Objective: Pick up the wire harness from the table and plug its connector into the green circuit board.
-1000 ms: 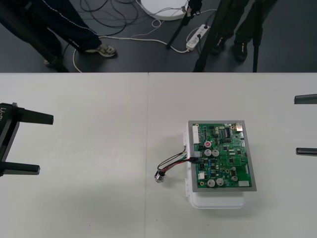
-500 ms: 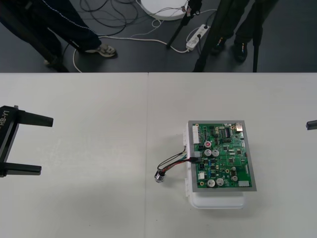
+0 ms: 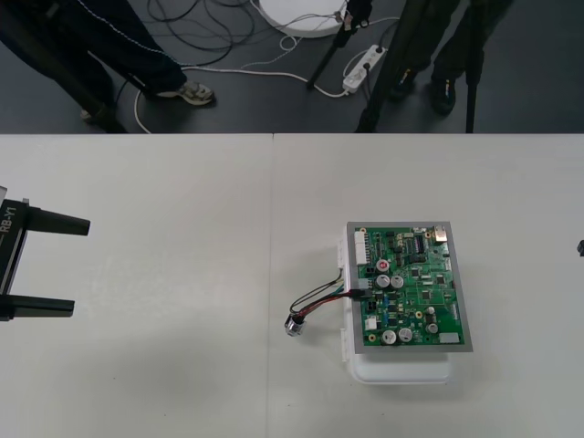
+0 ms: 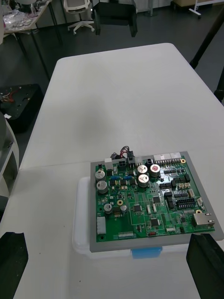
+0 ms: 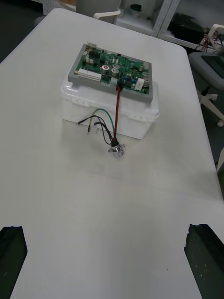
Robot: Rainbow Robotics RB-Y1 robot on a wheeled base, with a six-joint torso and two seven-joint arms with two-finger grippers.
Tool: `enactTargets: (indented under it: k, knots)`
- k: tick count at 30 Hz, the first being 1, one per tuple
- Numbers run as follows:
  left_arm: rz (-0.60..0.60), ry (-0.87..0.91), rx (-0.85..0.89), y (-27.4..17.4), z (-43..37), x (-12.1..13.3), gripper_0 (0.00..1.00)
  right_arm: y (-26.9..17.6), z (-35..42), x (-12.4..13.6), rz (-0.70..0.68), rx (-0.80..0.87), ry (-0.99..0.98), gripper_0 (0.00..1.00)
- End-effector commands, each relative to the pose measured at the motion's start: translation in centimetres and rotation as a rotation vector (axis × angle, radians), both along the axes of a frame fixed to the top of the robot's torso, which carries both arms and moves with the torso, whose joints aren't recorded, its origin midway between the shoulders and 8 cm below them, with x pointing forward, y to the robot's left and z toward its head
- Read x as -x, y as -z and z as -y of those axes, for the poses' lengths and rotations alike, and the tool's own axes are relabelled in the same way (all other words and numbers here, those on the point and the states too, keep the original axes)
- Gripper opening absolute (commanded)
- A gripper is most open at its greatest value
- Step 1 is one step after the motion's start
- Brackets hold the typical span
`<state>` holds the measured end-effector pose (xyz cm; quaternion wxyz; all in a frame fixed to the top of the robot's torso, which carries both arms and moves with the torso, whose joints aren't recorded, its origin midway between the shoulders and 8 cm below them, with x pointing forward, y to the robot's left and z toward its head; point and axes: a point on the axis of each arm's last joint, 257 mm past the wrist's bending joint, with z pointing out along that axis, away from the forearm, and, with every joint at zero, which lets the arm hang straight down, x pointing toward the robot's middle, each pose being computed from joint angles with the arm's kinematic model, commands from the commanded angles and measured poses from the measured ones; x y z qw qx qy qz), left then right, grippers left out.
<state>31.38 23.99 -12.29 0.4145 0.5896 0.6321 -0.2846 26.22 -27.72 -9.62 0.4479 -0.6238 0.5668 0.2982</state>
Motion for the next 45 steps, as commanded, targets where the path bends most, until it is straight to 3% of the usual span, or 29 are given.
enactTargets:
  k: [1,28,45]
  knots:
    - [-0.056,-0.017,-0.056,0.5,-1.7,0.9,1.00,-0.8,1.6,-0.4,0.019,0.031,0.008,1.00]
    - [-0.040,-0.047,-0.096,1.3,-2.4,0.1,1.00,-3.0,2.4,-2.8,0.069,0.033,0.025,1.00]
    - [-0.041,-0.049,-0.099,1.4,-2.5,0.1,1.00,-0.8,3.2,-3.3,0.048,0.088,0.033,1.00]
